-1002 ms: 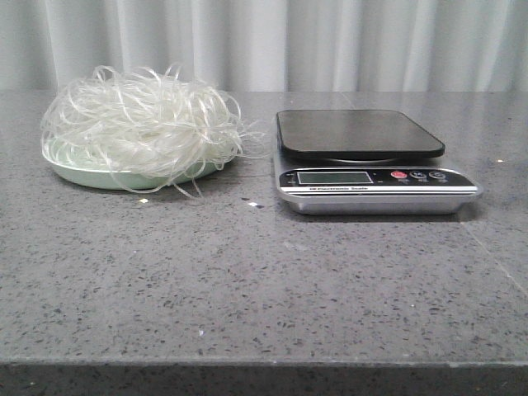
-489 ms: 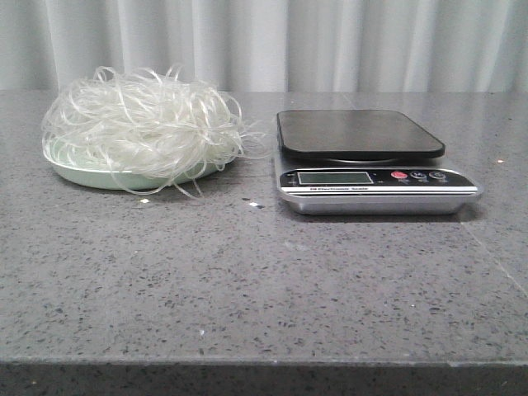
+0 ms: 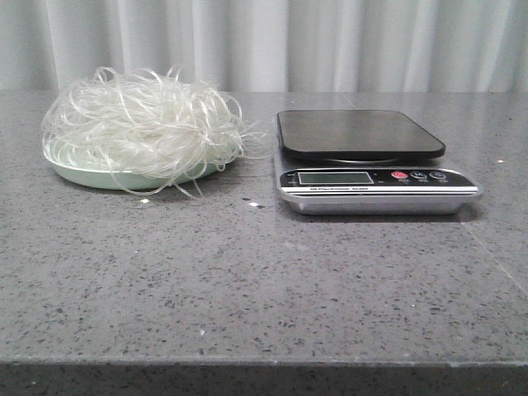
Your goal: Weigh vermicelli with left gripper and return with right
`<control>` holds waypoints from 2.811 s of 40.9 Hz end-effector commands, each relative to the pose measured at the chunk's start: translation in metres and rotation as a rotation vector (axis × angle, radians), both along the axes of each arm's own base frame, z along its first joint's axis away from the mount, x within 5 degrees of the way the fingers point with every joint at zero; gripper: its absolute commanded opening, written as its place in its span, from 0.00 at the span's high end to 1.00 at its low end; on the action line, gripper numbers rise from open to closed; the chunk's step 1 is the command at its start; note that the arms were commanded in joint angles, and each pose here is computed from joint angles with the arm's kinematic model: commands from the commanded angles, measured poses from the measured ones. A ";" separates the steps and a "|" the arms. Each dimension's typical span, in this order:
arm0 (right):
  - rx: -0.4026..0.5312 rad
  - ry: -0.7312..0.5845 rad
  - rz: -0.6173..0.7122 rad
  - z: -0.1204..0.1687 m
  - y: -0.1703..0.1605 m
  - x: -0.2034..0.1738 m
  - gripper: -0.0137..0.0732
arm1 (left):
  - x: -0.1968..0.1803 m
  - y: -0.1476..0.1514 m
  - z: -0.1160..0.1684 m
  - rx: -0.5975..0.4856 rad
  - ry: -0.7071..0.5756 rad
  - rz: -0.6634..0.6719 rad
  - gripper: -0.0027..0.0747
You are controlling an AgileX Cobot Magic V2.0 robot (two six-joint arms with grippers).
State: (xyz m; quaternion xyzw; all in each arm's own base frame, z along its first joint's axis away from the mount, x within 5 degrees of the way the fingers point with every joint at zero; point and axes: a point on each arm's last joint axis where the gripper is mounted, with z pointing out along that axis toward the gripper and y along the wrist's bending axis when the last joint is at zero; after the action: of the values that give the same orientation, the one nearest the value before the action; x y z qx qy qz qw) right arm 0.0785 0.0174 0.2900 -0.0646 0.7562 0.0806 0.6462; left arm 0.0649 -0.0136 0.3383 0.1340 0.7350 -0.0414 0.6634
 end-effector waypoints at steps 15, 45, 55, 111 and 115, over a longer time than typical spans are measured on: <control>0.003 -0.074 -0.020 0.012 -0.002 0.001 0.67 | 0.000 -0.001 0.015 -0.031 -0.088 -0.012 0.79; 0.003 -0.074 -0.020 0.012 -0.002 0.001 0.67 | 0.006 0.005 0.006 -0.033 -0.163 0.125 0.79; 0.003 -0.074 -0.020 0.012 -0.002 0.001 0.67 | -0.001 0.011 -0.050 -0.047 -0.212 0.202 0.79; 0.002 -0.070 -0.019 0.012 -0.002 0.001 0.67 | -0.010 0.014 -0.127 -0.098 -0.209 0.252 0.79; 0.002 -0.070 -0.019 0.012 -0.002 0.001 0.67 | -0.010 0.014 -0.127 -0.098 -0.209 0.252 0.79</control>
State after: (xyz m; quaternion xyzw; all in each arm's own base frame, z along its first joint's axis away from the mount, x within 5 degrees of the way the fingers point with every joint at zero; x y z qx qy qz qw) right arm 0.0783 0.0176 0.2878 -0.0662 0.7617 0.0812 0.6395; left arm 0.0563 0.0001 0.2059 0.0173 0.7013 0.0207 0.7123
